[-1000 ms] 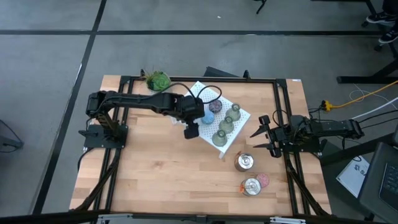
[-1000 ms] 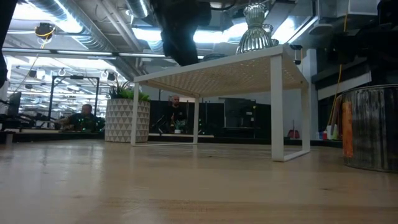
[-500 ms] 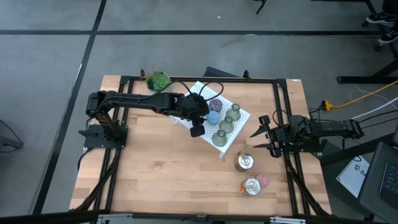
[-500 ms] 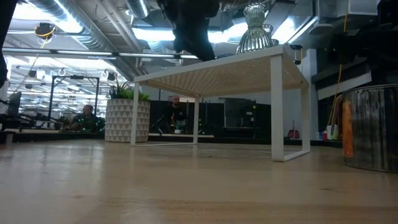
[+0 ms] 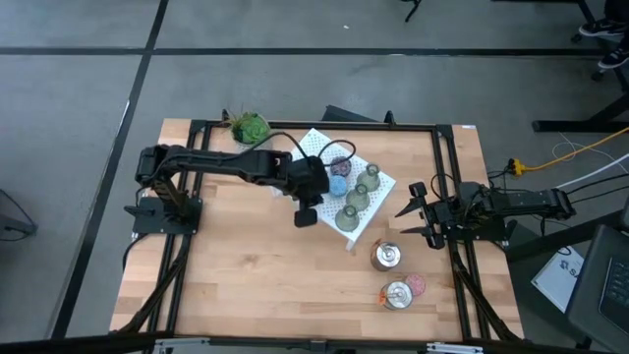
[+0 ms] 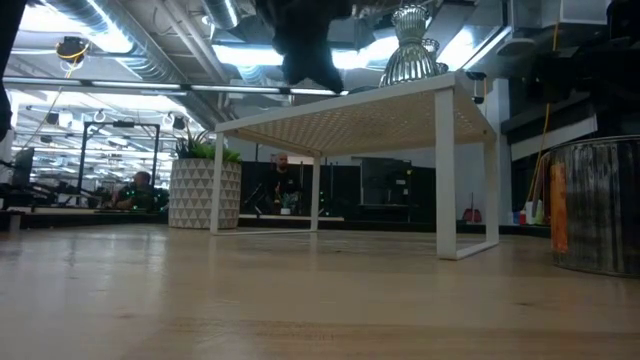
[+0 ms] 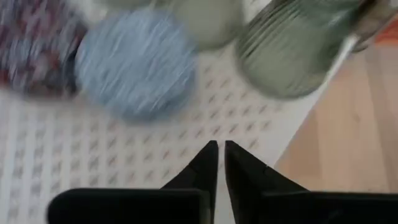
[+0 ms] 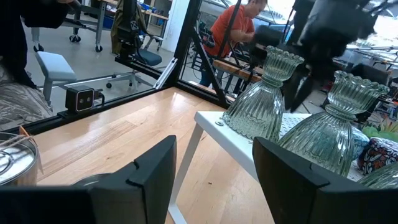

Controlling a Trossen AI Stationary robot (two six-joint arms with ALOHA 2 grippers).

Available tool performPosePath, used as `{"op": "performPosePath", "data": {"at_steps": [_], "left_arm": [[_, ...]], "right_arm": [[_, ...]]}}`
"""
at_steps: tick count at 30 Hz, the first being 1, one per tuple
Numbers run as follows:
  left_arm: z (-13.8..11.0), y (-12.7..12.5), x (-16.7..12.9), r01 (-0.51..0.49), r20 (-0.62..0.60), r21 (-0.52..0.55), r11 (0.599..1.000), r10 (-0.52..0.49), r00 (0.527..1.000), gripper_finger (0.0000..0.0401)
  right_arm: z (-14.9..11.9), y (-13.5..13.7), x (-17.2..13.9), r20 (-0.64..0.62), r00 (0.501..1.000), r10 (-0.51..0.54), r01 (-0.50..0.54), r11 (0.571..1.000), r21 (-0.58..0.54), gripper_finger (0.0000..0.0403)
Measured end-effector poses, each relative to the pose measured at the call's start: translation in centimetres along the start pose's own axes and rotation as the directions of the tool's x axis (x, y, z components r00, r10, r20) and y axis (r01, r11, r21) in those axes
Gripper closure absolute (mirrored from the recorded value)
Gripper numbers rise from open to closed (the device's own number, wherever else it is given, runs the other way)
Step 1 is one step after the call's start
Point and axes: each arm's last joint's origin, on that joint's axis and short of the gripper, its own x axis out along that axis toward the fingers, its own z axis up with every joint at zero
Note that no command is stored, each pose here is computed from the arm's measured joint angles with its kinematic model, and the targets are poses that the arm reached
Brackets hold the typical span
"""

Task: Pick & Place candle stick holders
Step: Put the blue patterned scented candle on the shelf aligned with the other black patterned scented candle, then move the top silver scented candle to the middle left of the table

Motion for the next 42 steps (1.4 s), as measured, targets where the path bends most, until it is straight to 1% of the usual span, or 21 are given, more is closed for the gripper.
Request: {"op": "performPosePath", "data": {"at_steps": [3, 5, 8, 15, 20, 22, 26, 28, 33, 36, 39, 42], "left_arm": [[0.6, -0.5, 0.0, 0.003, 0.066, 0.065, 0.998, -0.007, 0.998, 0.0397], [1.1, -0.7, 0.0, 0.001, 0.112, 0.096, 0.995, -0.011, 0.994, 0.0399], [1.4, -0.7, 0.5, -0.004, 0.142, 0.121, 0.993, -0.013, 0.990, 0.0398], [1.0, 0.1, 2.7, -0.019, 0.093, 0.149, 0.989, 0.005, 0.996, 0.0398], [1.0, 0.7, 2.8, -0.033, 0.093, 0.144, 0.989, 0.020, 0.995, 0.0400], [1.0, 0.9, 2.8, -0.074, 0.094, 0.138, 0.988, 0.061, 0.994, 0.0399], [1.0, 1.2, 2.7, -0.188, 0.096, 0.120, 0.975, 0.177, 0.980, 0.0399], [1.0, 1.3, 2.7, -0.210, 0.096, 0.119, 0.971, 0.199, 0.975, 0.0400], [1.0, 1.3, 2.7, -0.196, 0.090, 0.119, 0.973, 0.186, 0.978, 0.0397], [0.7, 1.0, 2.7, -0.150, 0.064, 0.126, 0.981, 0.143, 0.988, 0.0398], [0.4, 0.8, 2.7, -0.104, 0.026, 0.103, 0.989, 0.102, 0.995, 0.0400], [-0.1, 0.4, 1.9, -0.088, -0.019, 0.063, 0.994, 0.090, 0.996, 0.0398]], "right_arm": [[0.0, 0.0, 0.0, 0.000, 1.000, 0.000, 0.000, 1.000, 0.000, 0.0188], [0.0, 0.0, 0.0, 0.000, 1.000, 0.000, 0.000, 1.000, 0.000, 0.0188], [0.0, 0.0, 0.0, 0.000, 1.000, 0.000, 0.000, 1.000, 0.000, 0.0188], [0.0, 0.0, 0.0, 0.000, 1.000, 0.000, 0.000, 1.000, 0.000, 0.0188], [0.0, 0.0, 0.0, 0.000, 1.000, 0.000, 0.000, 1.000, 0.000, 0.0188], [0.0, 0.0, 0.0, 0.000, 1.000, 0.000, 0.000, 1.000, 0.000, 0.0188], [0.0, 0.0, 0.0, 0.000, 1.000, 0.000, 0.000, 1.000, 0.000, 0.0188], [0.0, 0.0, 0.0, 0.000, 1.000, 0.000, 0.000, 1.000, 0.000, 0.0188], [0.0, 0.0, 0.0, 0.000, 1.000, 0.000, 0.000, 1.000, 0.000, 0.0188], [0.0, 0.0, 0.0, 0.000, 1.000, 0.000, 0.000, 1.000, 0.000, 0.0188], [0.0, 0.0, 0.0, 0.000, 1.000, 0.000, 0.000, 1.000, 0.000, 0.0188], [0.0, 0.0, 0.0, 0.000, 1.000, 0.000, 0.000, 1.000, 0.000, 0.0188]]}}
